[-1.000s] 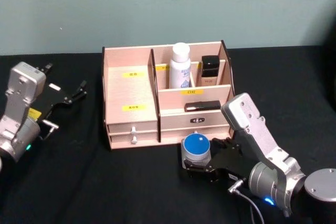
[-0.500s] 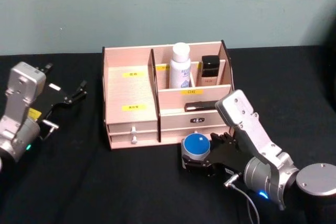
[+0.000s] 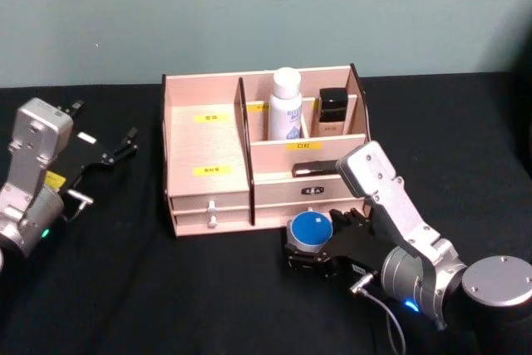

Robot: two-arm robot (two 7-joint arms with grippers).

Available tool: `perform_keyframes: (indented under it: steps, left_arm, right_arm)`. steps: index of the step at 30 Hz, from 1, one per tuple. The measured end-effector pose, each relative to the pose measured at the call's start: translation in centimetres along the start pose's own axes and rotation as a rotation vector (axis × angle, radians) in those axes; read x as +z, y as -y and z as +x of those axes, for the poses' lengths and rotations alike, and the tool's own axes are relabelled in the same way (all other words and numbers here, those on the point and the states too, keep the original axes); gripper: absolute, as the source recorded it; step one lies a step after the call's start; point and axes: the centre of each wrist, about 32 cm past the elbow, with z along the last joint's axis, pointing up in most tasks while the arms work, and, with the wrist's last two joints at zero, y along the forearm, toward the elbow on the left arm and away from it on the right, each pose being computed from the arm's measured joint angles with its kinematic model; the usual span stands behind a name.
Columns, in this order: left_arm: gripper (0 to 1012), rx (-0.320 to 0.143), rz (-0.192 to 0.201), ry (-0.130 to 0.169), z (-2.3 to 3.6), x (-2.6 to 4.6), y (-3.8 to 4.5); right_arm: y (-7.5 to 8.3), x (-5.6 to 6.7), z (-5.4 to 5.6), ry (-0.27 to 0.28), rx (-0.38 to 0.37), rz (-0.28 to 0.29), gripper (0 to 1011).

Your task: Pick up the facial cleanser and watermelon frost from the table and place them into the tiered storage box.

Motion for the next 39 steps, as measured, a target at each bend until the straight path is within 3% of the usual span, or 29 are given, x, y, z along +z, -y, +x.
perform_keyframes:
  steps: [15, 26, 39]
  left_arm:
    - [1001, 0.0, 0.0, 0.0, 0.0, 0.0, 0.0]
    - [1001, 0.0, 0.0, 0.0, 0.0, 0.0, 0.0]
    - [1001, 0.0, 0.0, 0.0, 0.0, 0.0, 0.0]
  right_arm:
    - [-0.2, -0.04, -0.01, 0.006, 0.001, -0.006, 1000]
    - [-0.15, -0.03, -0.01, 0.004, 0.001, -0.005, 739]
    - [-0.13, -0.03, -0.01, 0.004, 0.001, -0.005, 724]
